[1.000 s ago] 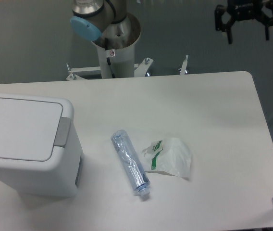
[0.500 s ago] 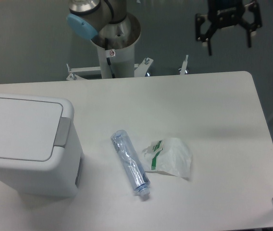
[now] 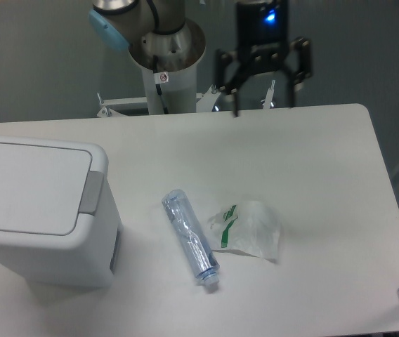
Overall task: Open the trash can
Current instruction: 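Lower the open gripper onto the white trash bin's lid edge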
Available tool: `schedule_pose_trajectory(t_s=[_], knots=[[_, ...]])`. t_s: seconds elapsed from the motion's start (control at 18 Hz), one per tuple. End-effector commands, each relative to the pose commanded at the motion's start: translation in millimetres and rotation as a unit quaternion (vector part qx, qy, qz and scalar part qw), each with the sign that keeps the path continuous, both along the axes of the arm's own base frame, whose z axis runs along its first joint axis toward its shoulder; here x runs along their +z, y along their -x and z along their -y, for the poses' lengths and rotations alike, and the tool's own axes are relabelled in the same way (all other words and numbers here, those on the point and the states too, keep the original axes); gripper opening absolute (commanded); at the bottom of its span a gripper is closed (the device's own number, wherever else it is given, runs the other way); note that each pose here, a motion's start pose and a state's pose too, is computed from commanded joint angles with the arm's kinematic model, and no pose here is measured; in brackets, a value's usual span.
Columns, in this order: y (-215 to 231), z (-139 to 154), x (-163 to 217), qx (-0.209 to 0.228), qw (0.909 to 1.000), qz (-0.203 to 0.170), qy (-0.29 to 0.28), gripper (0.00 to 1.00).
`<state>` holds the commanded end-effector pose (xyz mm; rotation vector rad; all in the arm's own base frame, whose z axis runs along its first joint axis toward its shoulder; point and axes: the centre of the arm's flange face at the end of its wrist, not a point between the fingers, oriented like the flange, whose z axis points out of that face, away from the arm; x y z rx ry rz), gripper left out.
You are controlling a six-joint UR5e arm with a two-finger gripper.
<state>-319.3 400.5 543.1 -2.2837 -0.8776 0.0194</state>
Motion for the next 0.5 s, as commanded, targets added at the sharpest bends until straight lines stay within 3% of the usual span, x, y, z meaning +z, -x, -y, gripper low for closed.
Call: schedule_pose_trajectory(t_s=[0.5], knots=[[-45.7, -84.2, -40.0, -0.077, 0.9966, 0.029, 0.002, 1.00]])
